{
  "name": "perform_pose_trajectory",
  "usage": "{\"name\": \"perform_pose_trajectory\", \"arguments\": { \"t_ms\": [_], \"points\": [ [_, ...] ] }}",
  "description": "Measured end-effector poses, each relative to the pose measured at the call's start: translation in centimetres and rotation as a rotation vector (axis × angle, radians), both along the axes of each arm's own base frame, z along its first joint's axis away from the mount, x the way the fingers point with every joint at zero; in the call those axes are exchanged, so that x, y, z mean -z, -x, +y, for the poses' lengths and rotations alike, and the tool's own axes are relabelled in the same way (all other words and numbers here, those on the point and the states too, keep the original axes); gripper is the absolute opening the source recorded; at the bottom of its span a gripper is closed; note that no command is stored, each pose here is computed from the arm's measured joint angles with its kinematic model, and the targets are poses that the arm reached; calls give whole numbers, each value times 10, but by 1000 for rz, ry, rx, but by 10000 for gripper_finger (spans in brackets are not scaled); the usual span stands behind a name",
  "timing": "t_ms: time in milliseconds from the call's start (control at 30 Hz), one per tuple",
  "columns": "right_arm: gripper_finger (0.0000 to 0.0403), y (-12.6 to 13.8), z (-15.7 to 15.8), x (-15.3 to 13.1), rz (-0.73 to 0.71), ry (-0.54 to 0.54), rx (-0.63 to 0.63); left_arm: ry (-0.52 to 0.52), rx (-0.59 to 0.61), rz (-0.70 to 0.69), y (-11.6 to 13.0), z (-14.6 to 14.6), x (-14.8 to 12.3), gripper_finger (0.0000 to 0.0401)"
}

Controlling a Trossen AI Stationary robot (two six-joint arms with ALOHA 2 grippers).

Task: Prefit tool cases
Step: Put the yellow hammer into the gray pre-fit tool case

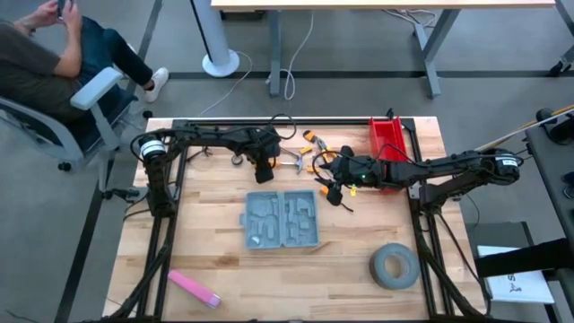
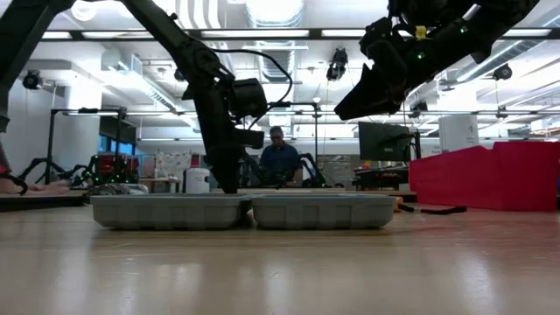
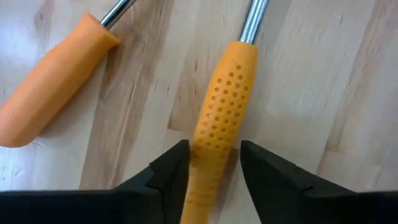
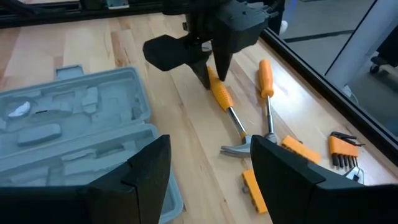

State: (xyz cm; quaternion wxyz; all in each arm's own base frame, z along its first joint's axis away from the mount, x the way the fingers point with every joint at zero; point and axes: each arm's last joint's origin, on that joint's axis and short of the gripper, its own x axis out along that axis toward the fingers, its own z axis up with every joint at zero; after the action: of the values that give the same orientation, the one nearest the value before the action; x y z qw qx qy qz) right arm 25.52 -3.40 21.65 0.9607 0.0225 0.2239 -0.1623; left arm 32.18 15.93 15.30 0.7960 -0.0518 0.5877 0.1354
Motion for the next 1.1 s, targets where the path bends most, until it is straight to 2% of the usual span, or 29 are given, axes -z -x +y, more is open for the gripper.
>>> {"name": "perform_pose_trajectory", "arguments": {
  "t_ms": [433,567,700,833,1100],
  "points": [
    [199,0,0,0,1,1,1,24,20,35,2,-5,0,18],
    [199,0,0,0,1,1,1,81,-16,19,0,-7,-4,4],
    [199,0,0,0,1,1,1,112,-93,1,-6,-5,-16,30],
    [199,0,0,0,1,1,1,107,-136,-39,-12,-3,-26,80],
    [199,0,0,0,0,1,2,114,-177,-80,-23,-10,-19,189]
  ]
}}
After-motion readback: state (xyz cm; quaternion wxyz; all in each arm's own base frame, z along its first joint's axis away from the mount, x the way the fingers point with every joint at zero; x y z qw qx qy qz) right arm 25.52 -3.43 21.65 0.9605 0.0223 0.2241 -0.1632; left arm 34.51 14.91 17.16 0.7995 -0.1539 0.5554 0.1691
